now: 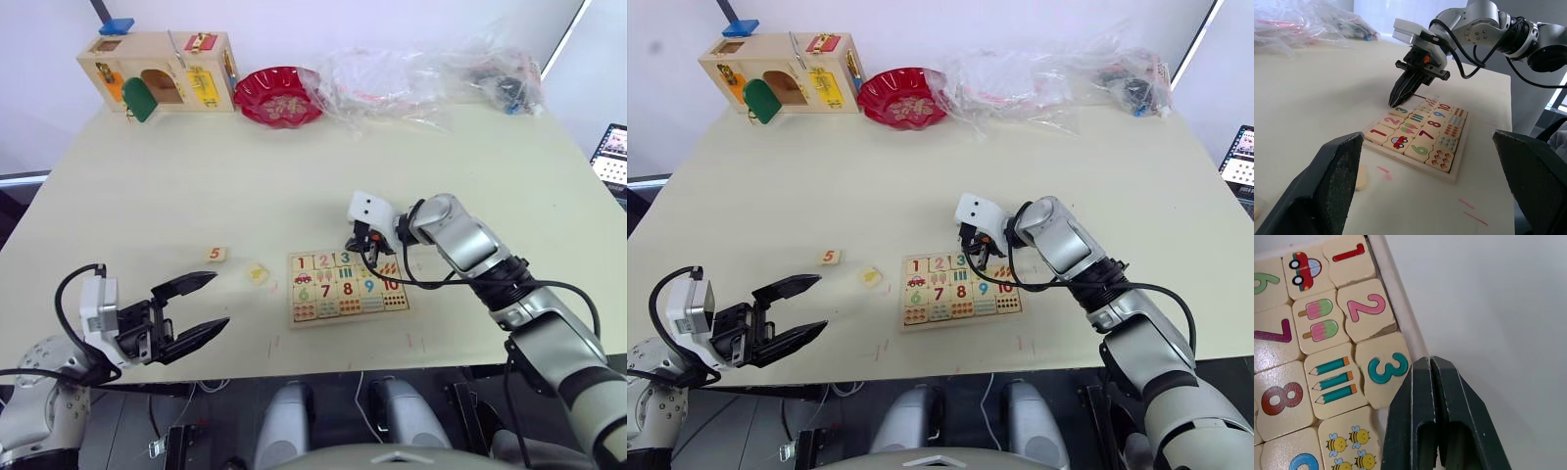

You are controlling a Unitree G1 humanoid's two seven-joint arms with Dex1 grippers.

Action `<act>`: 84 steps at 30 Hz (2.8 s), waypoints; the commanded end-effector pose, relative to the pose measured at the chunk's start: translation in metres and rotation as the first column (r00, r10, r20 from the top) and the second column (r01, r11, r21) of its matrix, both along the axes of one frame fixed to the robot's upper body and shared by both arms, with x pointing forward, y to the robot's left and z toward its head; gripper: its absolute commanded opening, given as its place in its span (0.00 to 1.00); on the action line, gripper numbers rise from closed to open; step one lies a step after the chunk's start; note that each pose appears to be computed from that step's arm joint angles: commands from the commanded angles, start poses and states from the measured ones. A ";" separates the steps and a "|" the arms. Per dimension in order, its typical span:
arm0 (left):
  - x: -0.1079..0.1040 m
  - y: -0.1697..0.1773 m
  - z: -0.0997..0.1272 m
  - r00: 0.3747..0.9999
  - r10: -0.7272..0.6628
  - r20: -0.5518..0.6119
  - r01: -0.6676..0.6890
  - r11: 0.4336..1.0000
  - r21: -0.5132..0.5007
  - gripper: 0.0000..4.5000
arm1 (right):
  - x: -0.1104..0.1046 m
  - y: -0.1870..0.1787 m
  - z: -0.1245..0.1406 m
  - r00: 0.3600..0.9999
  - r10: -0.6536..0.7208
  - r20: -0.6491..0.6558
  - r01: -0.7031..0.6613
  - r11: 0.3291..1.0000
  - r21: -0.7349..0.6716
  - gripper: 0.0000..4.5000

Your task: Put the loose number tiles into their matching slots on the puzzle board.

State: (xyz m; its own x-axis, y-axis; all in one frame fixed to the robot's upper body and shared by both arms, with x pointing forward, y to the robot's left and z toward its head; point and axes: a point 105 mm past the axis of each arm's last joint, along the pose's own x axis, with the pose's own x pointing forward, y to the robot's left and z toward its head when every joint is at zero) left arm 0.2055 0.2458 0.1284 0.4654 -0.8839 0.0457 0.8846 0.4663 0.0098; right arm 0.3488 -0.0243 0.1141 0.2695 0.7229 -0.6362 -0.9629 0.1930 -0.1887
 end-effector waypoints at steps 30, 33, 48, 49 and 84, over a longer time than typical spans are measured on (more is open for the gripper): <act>0.008 0.019 -0.017 0.984 0.165 -0.065 -0.160 0.985 0.071 1.00 | -0.094 -0.161 0.039 0.944 -0.325 0.064 0.229 0.780 0.583 0.80; 0.007 0.026 -0.021 0.974 0.211 -0.076 -0.205 0.975 0.080 1.00 | -0.113 -0.180 0.026 0.917 -0.395 0.050 0.300 0.768 0.566 0.98; 0.005 0.032 -0.031 0.948 0.302 -0.102 -0.293 0.952 0.090 1.00 | -0.142 -0.210 0.006 0.824 -0.566 0.040 0.446 0.689 0.571 0.98; 0.005 0.032 -0.030 0.948 0.301 -0.101 -0.293 0.952 0.090 1.00 | -0.142 -0.210 0.007 0.824 -0.566 0.040 0.445 0.689 0.572 0.98; 0.008 0.039 -0.034 0.962 0.260 -0.079 -0.254 0.964 0.085 1.00 | -0.131 -0.201 0.011 0.850 -0.525 0.053 0.404 0.711 0.575 0.98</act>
